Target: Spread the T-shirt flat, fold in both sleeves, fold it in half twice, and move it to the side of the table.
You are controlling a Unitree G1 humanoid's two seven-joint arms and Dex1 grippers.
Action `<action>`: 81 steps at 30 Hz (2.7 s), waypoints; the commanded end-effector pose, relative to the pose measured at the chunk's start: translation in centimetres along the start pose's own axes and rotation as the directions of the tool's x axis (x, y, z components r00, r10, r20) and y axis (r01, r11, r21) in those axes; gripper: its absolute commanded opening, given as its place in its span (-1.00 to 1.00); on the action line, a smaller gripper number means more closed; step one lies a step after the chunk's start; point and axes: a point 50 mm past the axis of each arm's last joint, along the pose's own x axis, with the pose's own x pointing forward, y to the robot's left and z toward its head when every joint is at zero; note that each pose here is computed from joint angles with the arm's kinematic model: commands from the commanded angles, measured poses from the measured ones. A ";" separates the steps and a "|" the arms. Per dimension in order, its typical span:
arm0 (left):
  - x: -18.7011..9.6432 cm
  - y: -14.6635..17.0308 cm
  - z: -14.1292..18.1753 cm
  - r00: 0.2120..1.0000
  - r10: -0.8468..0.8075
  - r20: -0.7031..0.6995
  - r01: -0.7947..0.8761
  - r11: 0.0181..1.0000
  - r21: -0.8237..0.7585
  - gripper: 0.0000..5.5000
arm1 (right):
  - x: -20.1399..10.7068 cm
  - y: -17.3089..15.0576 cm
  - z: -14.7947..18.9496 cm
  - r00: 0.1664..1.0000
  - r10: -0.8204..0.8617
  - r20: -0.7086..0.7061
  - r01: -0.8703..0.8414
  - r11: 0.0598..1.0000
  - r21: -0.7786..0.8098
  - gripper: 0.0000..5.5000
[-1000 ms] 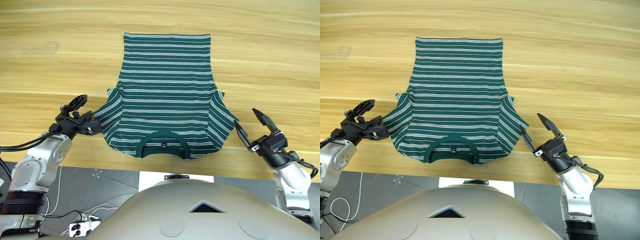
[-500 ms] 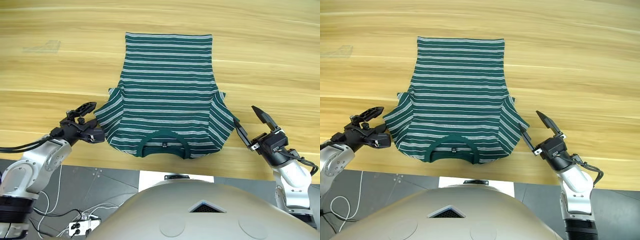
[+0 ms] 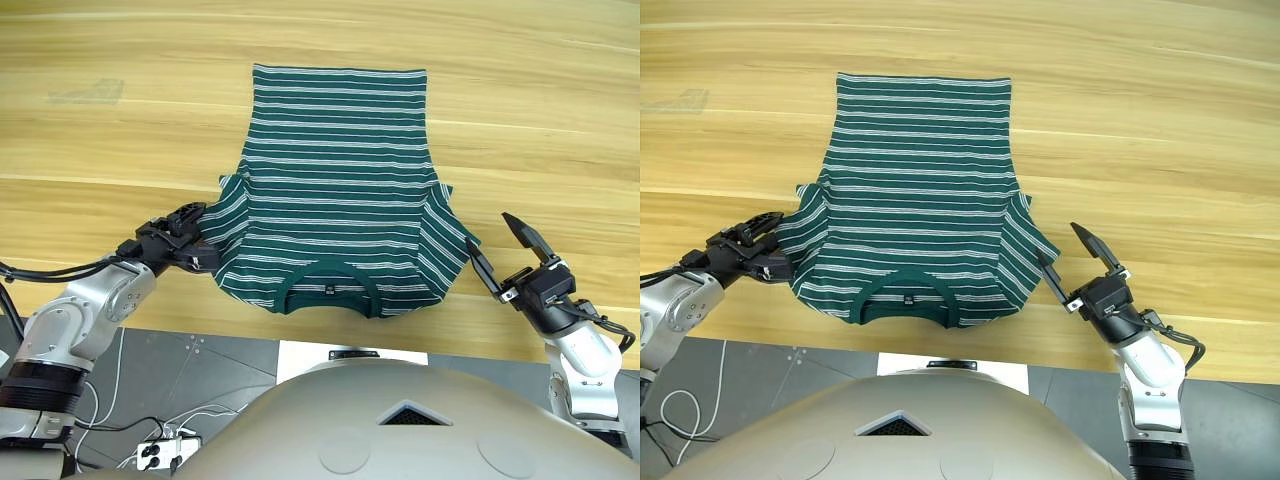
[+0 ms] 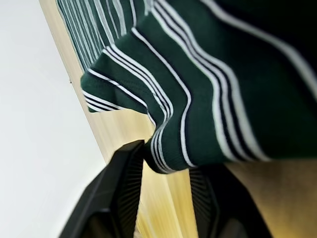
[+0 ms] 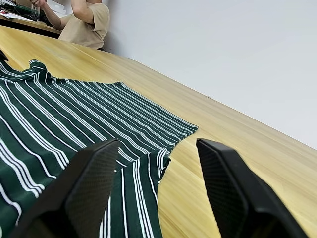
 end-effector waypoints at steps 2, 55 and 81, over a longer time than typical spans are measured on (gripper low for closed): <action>-0.2 -4.5 1.9 0.978 -0.195 0.070 0.198 0.980 -0.034 -0.78 | 0.1 0.0 0.1 1.000 -0.001 0.008 0.001 1.000 0.016 0.05; 2.7 -1.9 8.3 0.934 0.108 0.341 0.028 0.928 -0.371 -0.57 | 0.6 0.8 -0.4 0.999 0.038 0.004 -0.038 0.999 0.018 0.05; -0.5 3.0 7.0 0.832 0.485 0.272 -0.226 0.742 -0.631 -0.35 | -2.5 -0.7 -1.4 0.915 0.071 -0.396 -0.304 0.767 -0.565 0.05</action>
